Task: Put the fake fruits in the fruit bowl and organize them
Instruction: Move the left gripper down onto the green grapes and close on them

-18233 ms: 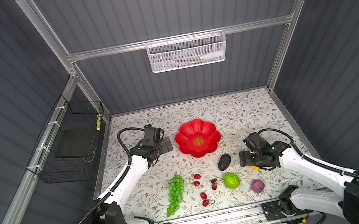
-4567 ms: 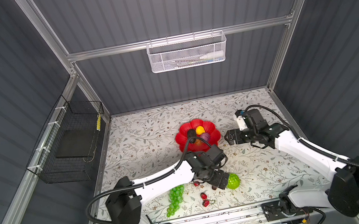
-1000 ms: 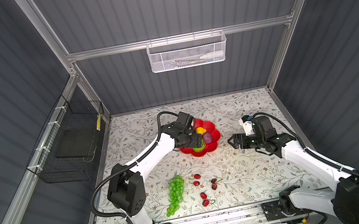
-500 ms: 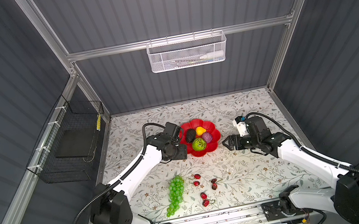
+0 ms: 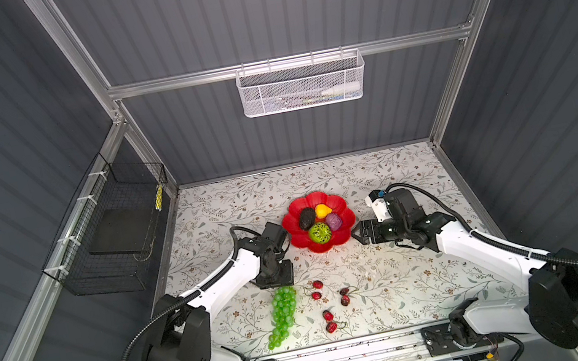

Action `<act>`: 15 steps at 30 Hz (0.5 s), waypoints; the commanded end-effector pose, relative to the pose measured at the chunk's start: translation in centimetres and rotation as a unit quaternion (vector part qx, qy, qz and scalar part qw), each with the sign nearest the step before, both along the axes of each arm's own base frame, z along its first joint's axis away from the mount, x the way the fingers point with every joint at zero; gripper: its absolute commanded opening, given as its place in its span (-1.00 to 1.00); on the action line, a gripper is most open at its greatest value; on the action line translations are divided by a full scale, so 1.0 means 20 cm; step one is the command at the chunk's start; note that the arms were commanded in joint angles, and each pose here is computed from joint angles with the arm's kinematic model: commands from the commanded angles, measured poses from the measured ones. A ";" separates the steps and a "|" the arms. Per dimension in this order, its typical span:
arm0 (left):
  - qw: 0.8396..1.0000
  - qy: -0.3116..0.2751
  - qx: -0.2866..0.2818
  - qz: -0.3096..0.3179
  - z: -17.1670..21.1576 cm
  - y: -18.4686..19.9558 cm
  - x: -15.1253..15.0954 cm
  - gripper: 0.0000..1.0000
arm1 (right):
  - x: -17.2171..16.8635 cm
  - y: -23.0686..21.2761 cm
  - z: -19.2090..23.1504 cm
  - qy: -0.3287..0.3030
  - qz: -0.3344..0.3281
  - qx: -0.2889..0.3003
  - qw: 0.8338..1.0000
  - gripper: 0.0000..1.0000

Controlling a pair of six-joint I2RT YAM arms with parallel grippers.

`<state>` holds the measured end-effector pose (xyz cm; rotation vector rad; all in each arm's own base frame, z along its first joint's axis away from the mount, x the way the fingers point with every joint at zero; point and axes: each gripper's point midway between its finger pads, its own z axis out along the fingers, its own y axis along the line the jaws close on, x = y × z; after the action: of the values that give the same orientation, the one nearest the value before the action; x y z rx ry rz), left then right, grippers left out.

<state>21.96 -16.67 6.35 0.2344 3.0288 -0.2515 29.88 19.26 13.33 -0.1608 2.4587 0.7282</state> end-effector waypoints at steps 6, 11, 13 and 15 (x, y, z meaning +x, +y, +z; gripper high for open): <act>0.999 0.024 -0.020 0.020 -0.10 -0.01 -0.08 -0.19 | 0.03 0.04 0.03 -0.007 -0.002 0.010 1.000 0.72; 1.000 -0.002 -0.001 0.029 -0.09 0.03 -0.04 -0.34 | 0.04 0.05 0.04 -0.009 0.001 0.008 1.000 0.72; 0.999 -0.017 -0.005 0.034 -0.07 0.03 -0.02 -0.48 | 0.03 0.05 0.04 -0.009 0.000 0.008 1.000 0.72; 0.999 -0.036 -0.007 0.040 -0.03 0.04 0.00 -0.63 | 0.03 0.04 0.03 -0.009 -0.002 0.007 1.000 0.73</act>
<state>21.59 -16.39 4.89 0.1456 3.0104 -0.2749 29.88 19.97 12.92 -0.1612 2.4706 0.7413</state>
